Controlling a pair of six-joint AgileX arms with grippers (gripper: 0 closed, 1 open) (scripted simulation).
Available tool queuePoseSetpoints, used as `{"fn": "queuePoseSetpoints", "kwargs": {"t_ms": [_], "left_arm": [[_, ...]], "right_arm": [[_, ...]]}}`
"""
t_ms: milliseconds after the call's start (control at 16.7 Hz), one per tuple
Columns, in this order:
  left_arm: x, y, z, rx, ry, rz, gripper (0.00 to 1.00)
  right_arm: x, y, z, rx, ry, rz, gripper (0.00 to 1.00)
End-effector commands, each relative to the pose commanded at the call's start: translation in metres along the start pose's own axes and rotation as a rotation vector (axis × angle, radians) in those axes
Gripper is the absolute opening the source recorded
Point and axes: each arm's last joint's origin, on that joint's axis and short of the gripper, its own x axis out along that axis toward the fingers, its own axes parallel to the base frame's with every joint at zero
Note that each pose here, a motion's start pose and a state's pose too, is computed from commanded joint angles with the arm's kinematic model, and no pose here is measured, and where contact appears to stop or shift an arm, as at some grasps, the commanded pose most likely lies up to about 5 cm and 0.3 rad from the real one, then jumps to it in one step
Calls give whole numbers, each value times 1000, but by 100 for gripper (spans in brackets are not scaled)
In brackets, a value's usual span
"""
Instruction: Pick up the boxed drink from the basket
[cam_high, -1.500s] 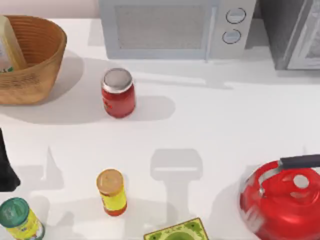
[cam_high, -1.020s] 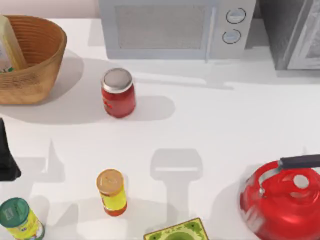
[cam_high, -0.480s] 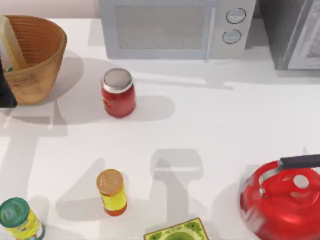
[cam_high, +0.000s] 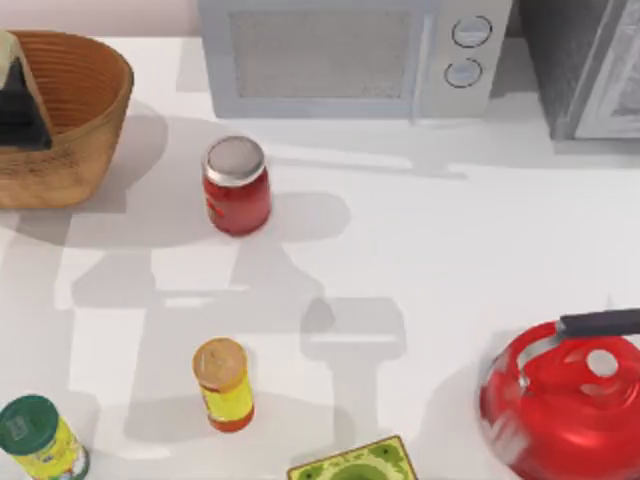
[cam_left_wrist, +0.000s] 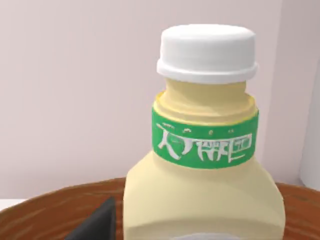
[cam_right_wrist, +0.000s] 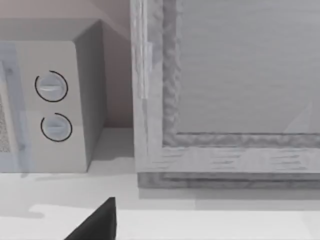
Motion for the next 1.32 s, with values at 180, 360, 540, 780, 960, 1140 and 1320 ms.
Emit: {"fn": "queuePoseSetpoints", "kwargs": {"t_ms": [180,360,540,780,960,1140,1320], "left_arm": [[21,7,-27,0,11,2,100],[30,11,-44,-1,18,3,100],[32,11,-47,-1,20,4,100],[31,10,-41,7,0,2,100],[41,11,-46,-1,20,4,100],[59,11,-47,-1,20,4,100],[76,12,-48,-1,20,4,100]], "right_arm": [[0,0,0,0,0,0,100],[0,0,0,0,0,0,100],[0,0,0,0,0,0,100],[0,0,0,0,0,0,100],[0,0,0,0,0,0,100],[0,0,0,0,0,0,100],[0,0,0,0,0,0,100]]}}
